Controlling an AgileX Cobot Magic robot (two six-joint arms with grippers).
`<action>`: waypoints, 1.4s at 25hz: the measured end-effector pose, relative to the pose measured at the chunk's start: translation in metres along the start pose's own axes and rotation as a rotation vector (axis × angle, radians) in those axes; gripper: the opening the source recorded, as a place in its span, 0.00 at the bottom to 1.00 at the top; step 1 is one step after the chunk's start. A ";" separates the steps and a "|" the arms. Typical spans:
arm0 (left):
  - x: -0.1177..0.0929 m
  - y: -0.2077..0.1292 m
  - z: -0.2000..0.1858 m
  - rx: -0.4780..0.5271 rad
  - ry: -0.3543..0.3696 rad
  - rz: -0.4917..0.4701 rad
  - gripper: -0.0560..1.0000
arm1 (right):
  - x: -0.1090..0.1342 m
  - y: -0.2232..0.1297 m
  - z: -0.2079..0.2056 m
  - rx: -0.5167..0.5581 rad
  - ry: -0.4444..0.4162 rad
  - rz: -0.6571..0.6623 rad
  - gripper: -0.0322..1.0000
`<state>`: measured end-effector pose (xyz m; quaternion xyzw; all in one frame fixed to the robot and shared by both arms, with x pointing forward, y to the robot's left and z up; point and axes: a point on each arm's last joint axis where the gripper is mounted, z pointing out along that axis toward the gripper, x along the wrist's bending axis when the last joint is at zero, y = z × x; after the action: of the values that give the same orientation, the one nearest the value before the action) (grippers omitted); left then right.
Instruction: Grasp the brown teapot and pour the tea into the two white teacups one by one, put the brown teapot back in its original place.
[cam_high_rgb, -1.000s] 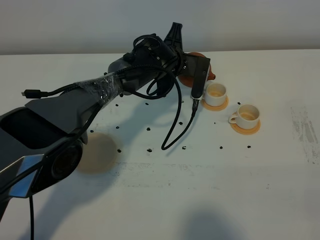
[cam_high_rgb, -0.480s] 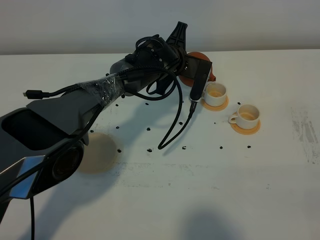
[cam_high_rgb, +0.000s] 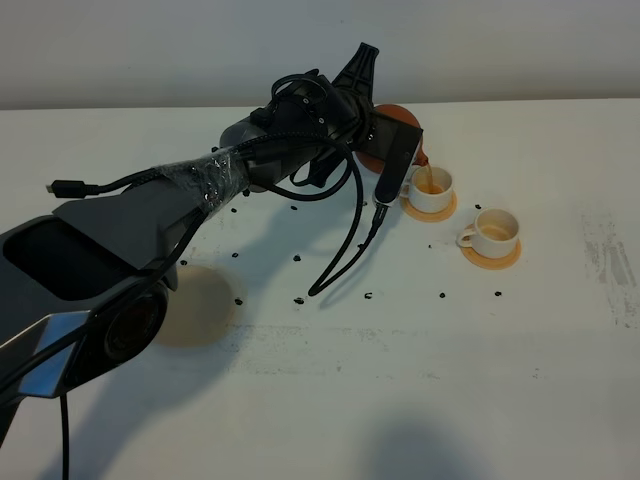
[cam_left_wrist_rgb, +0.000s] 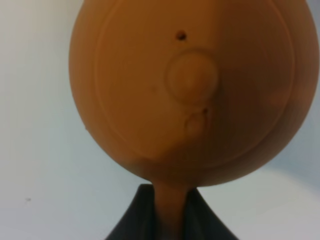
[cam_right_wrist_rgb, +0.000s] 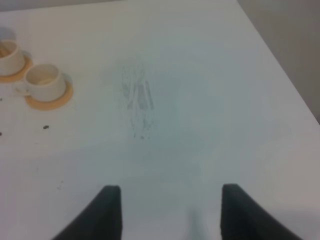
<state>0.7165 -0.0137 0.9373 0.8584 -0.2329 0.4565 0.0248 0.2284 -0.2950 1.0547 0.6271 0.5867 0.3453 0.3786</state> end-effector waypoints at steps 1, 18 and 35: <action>0.000 0.000 0.000 -0.001 0.005 0.003 0.13 | 0.000 0.000 0.000 0.000 0.000 0.000 0.45; 0.004 0.002 0.000 -0.021 0.042 0.030 0.13 | 0.000 0.000 0.000 0.000 0.000 0.000 0.45; 0.004 0.001 0.000 -0.008 0.050 0.069 0.13 | 0.000 0.000 0.000 0.000 0.000 0.000 0.45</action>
<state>0.7183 -0.0162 0.9404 0.8381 -0.2637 0.4772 0.0184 0.2284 -0.2950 1.0547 0.6271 0.5867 0.3453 0.3786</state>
